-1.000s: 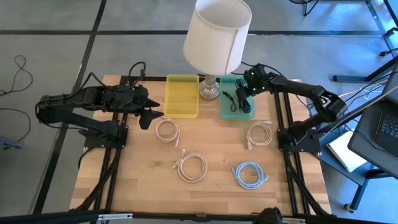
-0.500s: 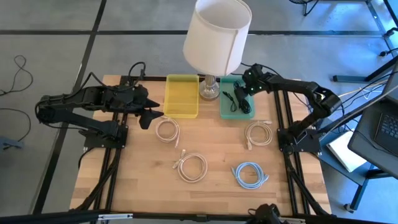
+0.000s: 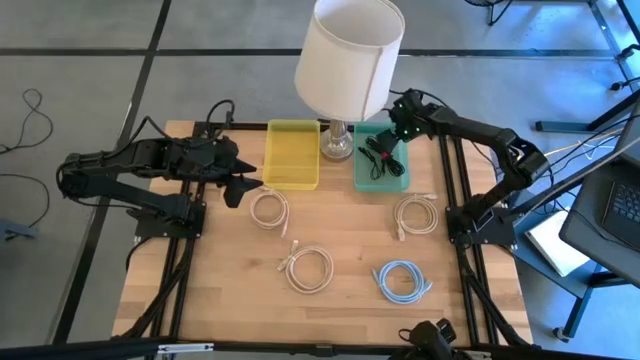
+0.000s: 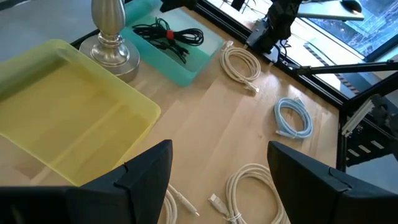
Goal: Pick & Place USB Port
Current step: Put the light brown HDMI cable into the yellow bin
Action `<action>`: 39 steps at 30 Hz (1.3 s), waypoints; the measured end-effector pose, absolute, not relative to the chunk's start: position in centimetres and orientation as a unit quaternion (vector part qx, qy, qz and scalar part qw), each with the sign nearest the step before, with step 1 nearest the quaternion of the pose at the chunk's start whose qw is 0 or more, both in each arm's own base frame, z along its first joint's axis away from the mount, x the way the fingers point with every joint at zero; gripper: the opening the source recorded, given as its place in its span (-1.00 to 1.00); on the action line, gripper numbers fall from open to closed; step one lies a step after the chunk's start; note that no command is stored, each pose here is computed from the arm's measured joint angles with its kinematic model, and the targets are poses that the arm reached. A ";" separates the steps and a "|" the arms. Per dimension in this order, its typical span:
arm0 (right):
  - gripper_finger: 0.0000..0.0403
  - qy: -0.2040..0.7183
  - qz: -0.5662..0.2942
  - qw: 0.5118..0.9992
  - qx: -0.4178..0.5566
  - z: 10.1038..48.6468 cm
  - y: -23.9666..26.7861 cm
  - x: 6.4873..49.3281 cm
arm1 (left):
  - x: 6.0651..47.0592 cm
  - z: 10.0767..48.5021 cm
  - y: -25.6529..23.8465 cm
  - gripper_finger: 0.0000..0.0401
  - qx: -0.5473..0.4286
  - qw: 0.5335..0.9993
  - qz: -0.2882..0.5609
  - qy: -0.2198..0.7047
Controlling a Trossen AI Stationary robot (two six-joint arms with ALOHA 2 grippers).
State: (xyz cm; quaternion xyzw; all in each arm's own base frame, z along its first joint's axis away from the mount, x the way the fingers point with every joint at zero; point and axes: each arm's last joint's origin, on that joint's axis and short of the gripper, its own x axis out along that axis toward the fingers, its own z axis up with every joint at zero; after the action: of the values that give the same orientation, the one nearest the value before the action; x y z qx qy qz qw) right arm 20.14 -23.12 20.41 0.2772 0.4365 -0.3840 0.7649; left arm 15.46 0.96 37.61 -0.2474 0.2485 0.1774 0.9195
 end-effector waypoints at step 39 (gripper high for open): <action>-0.20 0.250 -0.160 0.782 0.547 30.3 0.1 2.3 | 15.0 37.0 0.9 0.28 -0.242 0.910 0.177 0.288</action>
State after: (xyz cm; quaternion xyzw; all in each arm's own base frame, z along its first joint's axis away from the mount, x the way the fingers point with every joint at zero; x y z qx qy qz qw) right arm 2.35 0.08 30.31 0.5473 0.2500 -0.1605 0.7825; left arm 15.02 0.89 36.99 -0.2416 0.2877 0.1774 0.9096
